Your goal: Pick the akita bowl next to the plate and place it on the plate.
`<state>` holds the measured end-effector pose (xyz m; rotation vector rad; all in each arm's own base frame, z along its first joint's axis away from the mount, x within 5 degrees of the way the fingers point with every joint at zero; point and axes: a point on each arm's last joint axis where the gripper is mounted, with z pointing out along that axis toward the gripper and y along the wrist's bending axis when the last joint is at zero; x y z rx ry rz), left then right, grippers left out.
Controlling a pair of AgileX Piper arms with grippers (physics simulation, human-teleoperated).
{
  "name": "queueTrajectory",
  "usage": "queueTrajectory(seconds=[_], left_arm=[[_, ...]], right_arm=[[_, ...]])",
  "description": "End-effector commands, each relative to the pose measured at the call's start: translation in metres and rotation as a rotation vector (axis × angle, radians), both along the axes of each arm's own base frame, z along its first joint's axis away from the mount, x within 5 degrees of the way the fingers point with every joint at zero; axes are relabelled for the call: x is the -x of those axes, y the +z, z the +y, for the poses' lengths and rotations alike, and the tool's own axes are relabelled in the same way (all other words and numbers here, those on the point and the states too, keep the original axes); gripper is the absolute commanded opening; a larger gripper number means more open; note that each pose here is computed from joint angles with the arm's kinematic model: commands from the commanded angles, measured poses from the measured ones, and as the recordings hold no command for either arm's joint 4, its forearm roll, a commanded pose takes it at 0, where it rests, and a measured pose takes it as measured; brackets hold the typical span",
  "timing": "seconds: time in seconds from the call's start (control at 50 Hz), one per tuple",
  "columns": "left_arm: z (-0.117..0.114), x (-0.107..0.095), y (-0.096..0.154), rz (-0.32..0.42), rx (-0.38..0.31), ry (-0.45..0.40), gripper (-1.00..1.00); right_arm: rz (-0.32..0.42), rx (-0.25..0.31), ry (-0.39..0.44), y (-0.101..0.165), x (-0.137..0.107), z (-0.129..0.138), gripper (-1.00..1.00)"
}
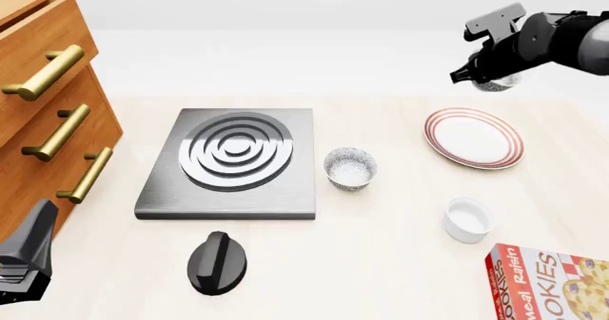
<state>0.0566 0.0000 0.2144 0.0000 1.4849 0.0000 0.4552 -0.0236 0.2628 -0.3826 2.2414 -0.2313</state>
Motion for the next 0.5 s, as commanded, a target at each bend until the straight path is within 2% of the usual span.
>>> queueTrajectory(seconds=[0.02, 0.46, 0.5], left_arm=[[0.000, 0.000, 0.000, 0.000, 0.000, 0.000, 1.00], [0.000, 0.000, 0.000, 0.000, 0.000, 0.000, 1.00], [0.000, 0.000, 0.000, 0.000, 0.000, 0.000, 1.00]], right_arm=[[0.008, 0.004, -0.018, -0.010, -0.004, -0.009, -1.00], [0.048, 0.001, -0.007, -0.047, -0.017, -0.004, -1.00], [0.055, 0.001, -0.007, -0.056, -0.018, -0.005, -1.00]])
